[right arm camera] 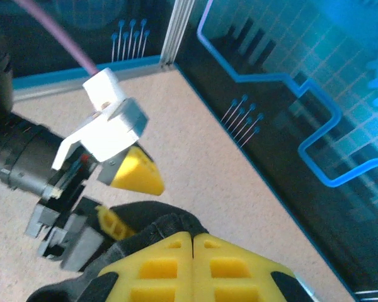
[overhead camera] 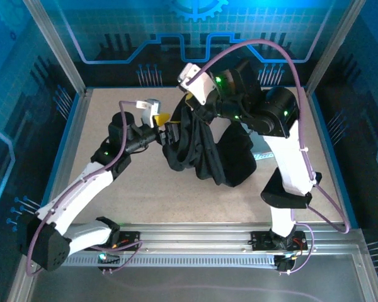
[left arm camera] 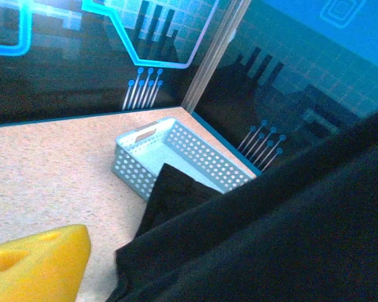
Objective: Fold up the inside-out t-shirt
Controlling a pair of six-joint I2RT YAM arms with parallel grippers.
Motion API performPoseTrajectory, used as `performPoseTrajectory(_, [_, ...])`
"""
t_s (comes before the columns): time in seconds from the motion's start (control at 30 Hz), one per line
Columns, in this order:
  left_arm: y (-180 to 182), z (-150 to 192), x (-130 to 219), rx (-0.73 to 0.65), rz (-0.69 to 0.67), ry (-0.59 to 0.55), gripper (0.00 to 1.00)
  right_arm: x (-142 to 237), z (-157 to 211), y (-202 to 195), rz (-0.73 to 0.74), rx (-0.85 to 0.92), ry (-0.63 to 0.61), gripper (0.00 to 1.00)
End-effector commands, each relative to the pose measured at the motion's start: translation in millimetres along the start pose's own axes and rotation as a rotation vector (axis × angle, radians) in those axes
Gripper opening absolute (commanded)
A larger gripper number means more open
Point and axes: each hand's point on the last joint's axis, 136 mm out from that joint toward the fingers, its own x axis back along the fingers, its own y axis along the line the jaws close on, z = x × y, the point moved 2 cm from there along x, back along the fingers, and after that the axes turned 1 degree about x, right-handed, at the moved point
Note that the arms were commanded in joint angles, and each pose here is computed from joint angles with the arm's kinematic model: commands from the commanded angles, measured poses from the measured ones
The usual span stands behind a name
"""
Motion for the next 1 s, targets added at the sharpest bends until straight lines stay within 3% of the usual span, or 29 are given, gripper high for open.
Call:
performPoseTrajectory(0.0, [-33, -15, -5, -0.041, 0.164, -0.002, 0.68, 18, -9, -11, 0.016, -0.048, -0.071, 0.0])
performPoseTrajectory(0.13, [-31, -11, -5, -0.008, 0.121, 0.018, 0.32, -2, 5, -35, 0.113, -0.117, -0.033, 0.0])
performPoseTrajectory(0.27, [4, 0, 1, 0.039, -0.093, -0.001, 0.02, -26, 29, -49, 0.16, -0.18, -0.005, 0.09])
performPoseTrajectory(0.4, [41, 23, 11, 0.086, -0.281, 0.011, 0.0, -55, 59, -48, 0.126, -0.257, 0.031, 0.28])
performPoseTrajectory(0.47, [52, 35, 16, 0.112, -0.328, 0.021, 0.0, -70, 77, -44, 0.12, -0.27, 0.07, 0.33])
performPoseTrajectory(0.63, [62, 55, 27, 0.14, -0.358, 0.024, 0.0, -102, 138, -27, 0.055, -0.345, 0.135, 0.6])
performPoseTrajectory(0.8, [74, 64, 44, 0.147, -0.427, -0.004, 0.0, -136, 206, 14, -0.08, -0.419, 0.196, 0.69])
performPoseTrajectory(0.97, [87, 72, 57, 0.168, -0.484, -0.036, 0.0, -164, 258, 36, -0.096, -0.471, 0.305, 0.7])
